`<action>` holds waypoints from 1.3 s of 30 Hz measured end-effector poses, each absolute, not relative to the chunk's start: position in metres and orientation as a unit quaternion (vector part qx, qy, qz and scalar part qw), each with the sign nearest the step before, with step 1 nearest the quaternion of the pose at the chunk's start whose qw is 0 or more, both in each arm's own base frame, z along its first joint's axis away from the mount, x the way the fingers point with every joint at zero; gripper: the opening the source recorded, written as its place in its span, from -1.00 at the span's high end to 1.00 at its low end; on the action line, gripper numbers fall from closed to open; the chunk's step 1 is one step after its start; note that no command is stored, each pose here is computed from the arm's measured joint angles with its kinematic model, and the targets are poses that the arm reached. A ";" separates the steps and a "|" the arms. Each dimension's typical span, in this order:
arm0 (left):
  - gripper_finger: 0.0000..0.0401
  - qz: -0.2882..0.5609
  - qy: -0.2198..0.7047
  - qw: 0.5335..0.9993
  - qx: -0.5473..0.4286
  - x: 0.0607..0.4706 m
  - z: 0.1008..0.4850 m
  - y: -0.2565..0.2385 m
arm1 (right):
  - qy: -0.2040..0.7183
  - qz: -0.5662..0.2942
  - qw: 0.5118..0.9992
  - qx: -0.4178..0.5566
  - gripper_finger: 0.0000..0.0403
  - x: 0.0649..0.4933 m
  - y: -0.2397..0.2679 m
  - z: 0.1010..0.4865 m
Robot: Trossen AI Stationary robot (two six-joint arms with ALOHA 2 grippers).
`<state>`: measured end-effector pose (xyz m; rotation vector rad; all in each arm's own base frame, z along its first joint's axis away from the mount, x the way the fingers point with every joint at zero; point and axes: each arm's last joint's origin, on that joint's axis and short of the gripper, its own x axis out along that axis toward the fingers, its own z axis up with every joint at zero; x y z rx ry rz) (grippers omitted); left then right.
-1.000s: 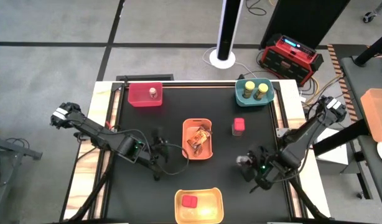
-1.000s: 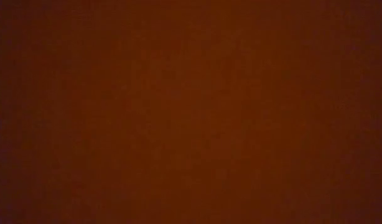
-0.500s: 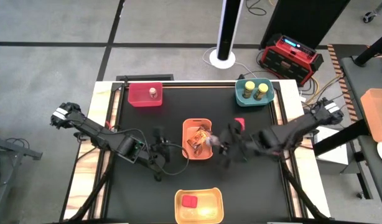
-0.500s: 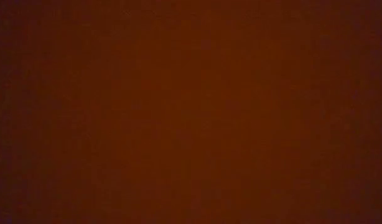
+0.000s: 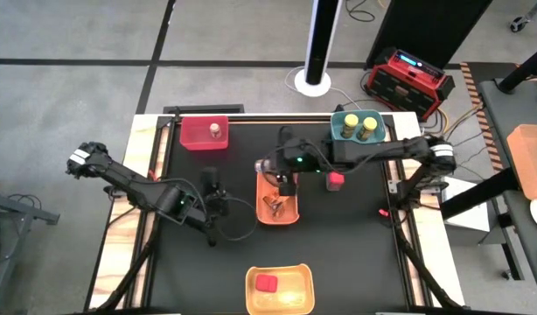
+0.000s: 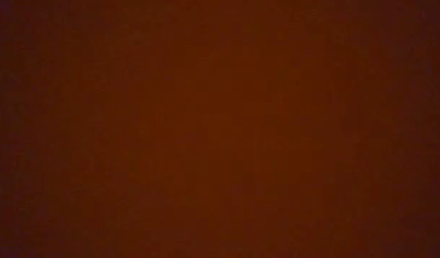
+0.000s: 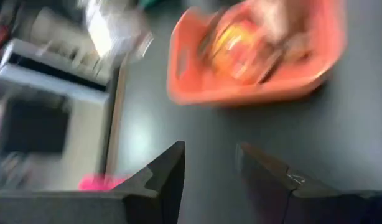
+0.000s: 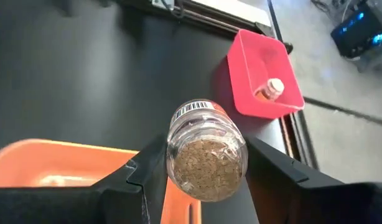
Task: Sort spices by type
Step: Put the brown seasoning bottle into the pink bin
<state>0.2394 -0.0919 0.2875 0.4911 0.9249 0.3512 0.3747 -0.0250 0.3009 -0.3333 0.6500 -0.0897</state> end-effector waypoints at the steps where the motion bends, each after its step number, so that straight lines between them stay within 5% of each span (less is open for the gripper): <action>1: 0.36 0.152 0.421 0.864 0.231 0.240 0.285 -0.093 | 0.320 -0.040 0.931 -0.173 0.16 0.379 -0.026 0.299; 11: 0.29 0.223 0.280 0.907 0.221 0.234 0.258 -0.084 | 0.308 -0.036 0.943 -0.120 0.16 0.401 -0.002 0.300; 25: -0.47 0.246 0.227 0.905 0.262 0.252 0.240 -0.088 | 0.284 -0.031 0.954 -0.088 0.16 0.403 0.020 0.304; 39: -0.24 0.271 0.206 0.911 0.231 0.263 0.240 -0.080 | 0.285 -0.029 0.955 -0.083 0.16 0.403 0.023 0.303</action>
